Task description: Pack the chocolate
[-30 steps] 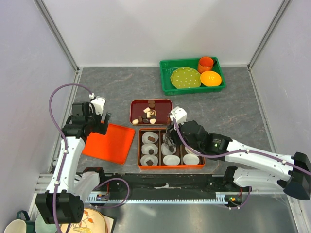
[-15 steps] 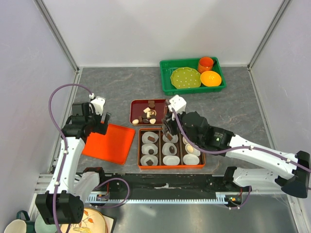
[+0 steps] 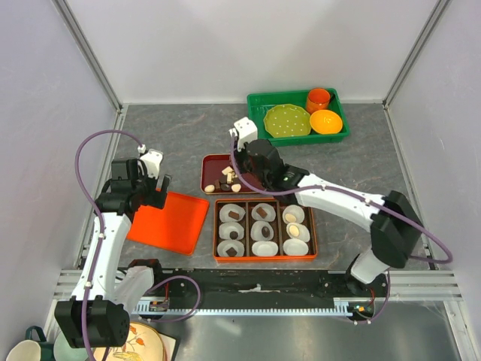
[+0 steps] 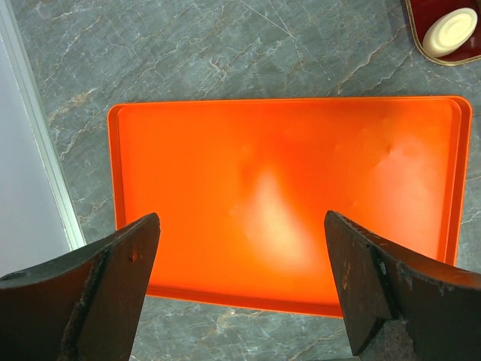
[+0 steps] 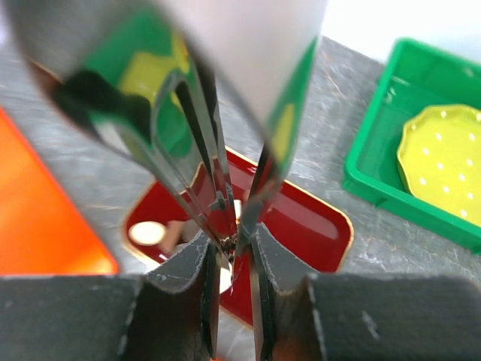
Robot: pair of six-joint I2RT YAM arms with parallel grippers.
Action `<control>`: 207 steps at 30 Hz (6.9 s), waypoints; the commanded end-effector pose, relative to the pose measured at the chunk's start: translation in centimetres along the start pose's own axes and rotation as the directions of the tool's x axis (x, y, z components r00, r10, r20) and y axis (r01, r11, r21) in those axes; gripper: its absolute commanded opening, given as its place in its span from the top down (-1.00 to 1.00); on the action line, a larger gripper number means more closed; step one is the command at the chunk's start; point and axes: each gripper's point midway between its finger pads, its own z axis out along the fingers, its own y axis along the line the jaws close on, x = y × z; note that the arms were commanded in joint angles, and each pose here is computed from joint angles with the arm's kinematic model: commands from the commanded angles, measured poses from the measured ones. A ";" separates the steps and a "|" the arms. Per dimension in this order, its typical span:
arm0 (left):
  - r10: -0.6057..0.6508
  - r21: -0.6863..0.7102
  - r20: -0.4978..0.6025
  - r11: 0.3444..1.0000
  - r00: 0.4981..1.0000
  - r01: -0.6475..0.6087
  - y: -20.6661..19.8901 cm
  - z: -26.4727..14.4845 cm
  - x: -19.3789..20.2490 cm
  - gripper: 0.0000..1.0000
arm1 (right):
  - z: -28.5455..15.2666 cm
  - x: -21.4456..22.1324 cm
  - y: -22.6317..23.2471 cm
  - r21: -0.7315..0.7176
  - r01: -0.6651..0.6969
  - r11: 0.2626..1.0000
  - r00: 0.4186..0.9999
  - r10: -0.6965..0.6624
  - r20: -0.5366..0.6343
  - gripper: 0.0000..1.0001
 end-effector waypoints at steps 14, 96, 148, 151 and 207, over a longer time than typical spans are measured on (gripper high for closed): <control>0.028 -0.018 0.032 0.999 0.999 -0.027 0.7 -0.2 -1.2 -0.95 | 5.4 0.9 -1.1 -0.001 -0.081 0.997 0.995 0.081 0.053 0.14; 0.052 -0.044 0.028 0.998 0.998 -0.051 1.2 -0.5 -0.9 -0.95 | 5.2 10.6 -2.7 0.033 -0.078 0.996 0.987 0.082 -0.136 0.24; 0.031 -0.015 0.019 0.999 0.999 -0.031 0.8 -0.2 -1.2 -0.94 | -19.2 10.0 3.2 -0.243 -0.111 0.964 0.970 0.053 -0.235 0.58; 0.028 -0.018 0.019 0.999 0.999 -0.028 0.9 -0.4 -1.4 -0.94 | -18.8 10.0 3.9 -0.258 -0.116 0.959 0.974 0.059 -0.221 0.56; 0.028 0.012 0.026 1.000 0.999 -0.029 0.2 -0.6 -1.0 -0.95 | 5.4 -0.8 1.5 -0.048 -0.122 0.991 0.990 0.125 0.065 0.11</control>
